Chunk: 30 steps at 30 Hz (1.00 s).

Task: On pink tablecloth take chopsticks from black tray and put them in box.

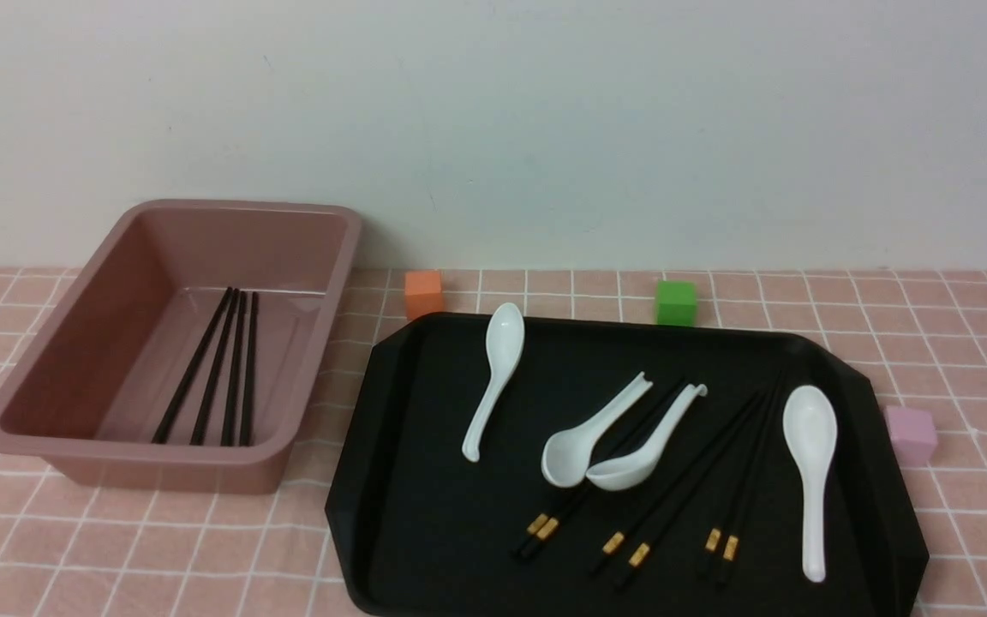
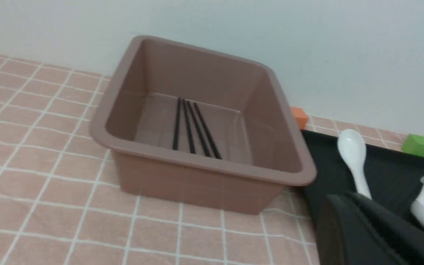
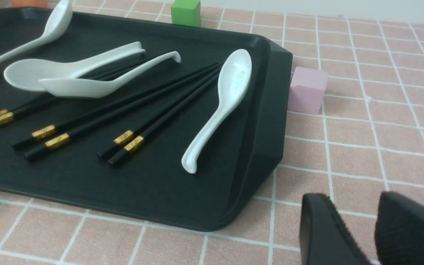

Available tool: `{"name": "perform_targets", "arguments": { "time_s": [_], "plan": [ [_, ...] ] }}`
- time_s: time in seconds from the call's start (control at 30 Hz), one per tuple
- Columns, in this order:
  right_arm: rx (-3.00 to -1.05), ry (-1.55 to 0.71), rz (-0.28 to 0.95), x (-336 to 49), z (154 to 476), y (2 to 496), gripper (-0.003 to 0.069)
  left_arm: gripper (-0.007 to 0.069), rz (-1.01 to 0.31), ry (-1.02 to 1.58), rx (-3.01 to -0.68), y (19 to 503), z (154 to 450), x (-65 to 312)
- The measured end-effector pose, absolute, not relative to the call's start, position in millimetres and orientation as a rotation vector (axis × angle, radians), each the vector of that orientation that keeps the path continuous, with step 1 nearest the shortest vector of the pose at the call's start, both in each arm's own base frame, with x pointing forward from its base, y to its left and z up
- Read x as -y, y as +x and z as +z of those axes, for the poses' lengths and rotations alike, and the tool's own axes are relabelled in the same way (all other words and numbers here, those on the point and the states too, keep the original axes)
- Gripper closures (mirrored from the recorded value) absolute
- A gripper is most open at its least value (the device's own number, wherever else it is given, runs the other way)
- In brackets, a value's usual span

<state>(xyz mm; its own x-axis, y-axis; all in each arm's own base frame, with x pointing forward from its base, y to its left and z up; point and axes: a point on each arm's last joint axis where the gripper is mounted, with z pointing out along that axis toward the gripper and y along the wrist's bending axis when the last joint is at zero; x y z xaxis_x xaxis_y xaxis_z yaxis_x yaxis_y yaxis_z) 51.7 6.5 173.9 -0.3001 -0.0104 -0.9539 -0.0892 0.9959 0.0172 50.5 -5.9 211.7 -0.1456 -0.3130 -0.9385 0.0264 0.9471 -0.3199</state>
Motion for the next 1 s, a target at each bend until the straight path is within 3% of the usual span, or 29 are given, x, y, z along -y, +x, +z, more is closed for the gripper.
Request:
{"name": "perform_targets", "arguments": {
  "time_s": [0.13,0.27,1.0],
  "plan": [
    [-1.875,-0.072,0.078,-6,174,52,0.0419,0.0638,-0.277,-0.263,-1.786,54,180,4],
    [-1.875,-0.072,0.078,-6,174,52,0.0419,0.0638,-0.262,-0.278,-1.874,52,169,4],
    [-1.875,-0.072,0.078,-6,174,52,0.0419,0.0638,-0.261,-0.284,-1.879,52,169,3]
  ]
}}
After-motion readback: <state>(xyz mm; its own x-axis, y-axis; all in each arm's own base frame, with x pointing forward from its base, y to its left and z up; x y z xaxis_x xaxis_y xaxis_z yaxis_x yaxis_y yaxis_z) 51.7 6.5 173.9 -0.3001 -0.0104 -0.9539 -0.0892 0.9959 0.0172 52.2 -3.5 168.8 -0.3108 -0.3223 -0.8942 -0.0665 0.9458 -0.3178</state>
